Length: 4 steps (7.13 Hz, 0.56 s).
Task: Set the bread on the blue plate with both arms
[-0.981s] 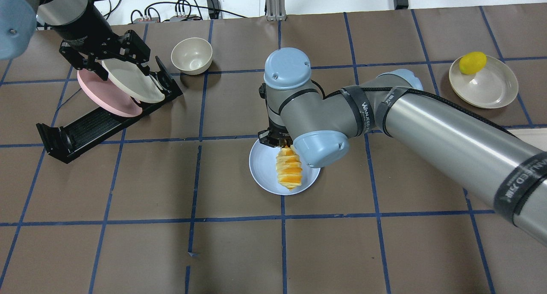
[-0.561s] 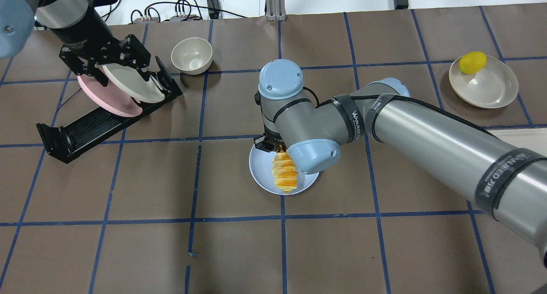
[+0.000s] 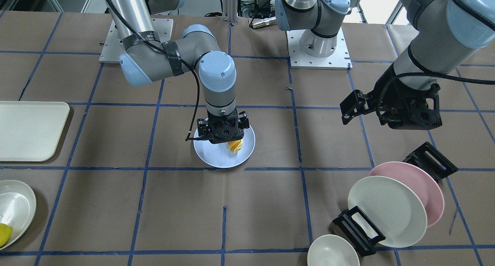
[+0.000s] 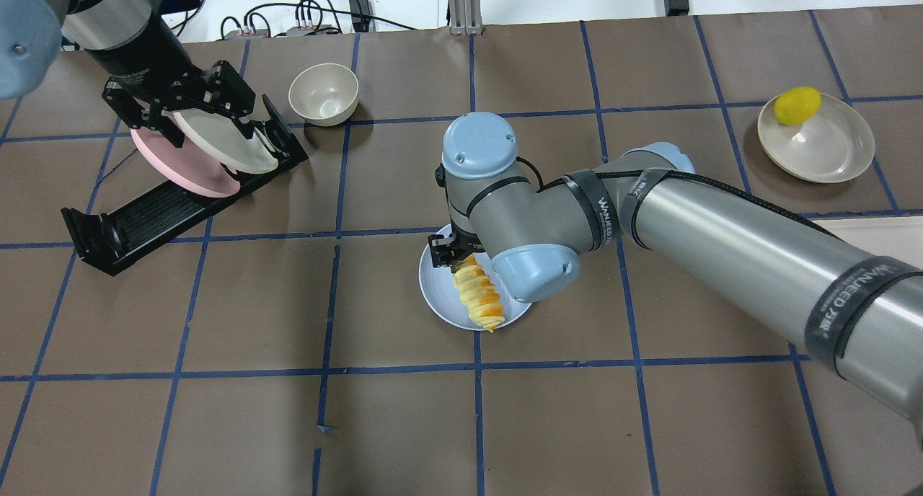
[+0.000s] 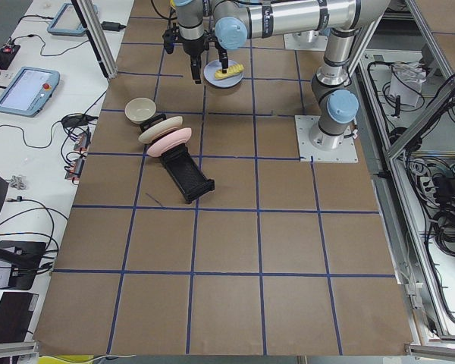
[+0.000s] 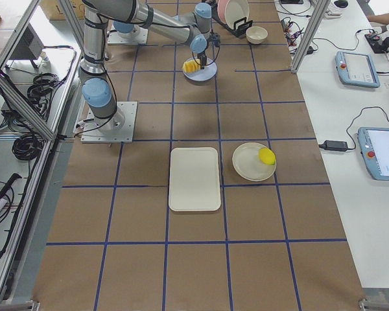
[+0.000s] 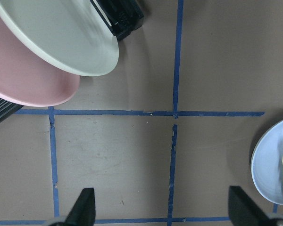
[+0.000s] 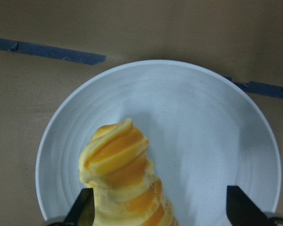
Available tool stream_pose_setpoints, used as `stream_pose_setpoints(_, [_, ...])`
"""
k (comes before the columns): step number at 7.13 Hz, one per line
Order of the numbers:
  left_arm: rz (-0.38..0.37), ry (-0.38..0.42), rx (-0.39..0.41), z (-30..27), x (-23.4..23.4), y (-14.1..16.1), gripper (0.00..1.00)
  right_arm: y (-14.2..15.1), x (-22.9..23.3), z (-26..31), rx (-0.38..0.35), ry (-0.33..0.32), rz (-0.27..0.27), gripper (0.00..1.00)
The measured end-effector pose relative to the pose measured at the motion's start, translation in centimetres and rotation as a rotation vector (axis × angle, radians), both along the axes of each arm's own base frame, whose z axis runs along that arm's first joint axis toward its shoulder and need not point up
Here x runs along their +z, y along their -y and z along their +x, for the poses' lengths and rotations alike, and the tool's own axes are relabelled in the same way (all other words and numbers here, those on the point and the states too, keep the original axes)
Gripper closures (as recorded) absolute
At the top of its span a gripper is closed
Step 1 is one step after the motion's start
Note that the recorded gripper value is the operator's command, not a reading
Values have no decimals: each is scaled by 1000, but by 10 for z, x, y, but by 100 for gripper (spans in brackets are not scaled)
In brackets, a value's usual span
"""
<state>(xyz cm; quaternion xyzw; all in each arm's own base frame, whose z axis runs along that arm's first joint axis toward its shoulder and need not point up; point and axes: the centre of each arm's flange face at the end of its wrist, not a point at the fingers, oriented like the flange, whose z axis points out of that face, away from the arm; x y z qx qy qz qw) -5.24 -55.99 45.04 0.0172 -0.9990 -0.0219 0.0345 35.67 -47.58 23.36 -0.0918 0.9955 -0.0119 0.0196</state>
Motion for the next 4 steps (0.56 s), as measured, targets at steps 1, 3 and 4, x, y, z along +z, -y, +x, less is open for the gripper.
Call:
stream_pose_setpoints(1, [0,0,-1,0,0,0,0,17,24,-5,-3,18,-49,0])
stream_pose_setpoints(3, [0,0,-1,0,0,0,0,71,86,-34,39,32,-148,0])
stream_pose_setpoints(4, [1,0,-1,0,0,0,0,99,113,-64,71,19,-178,0])
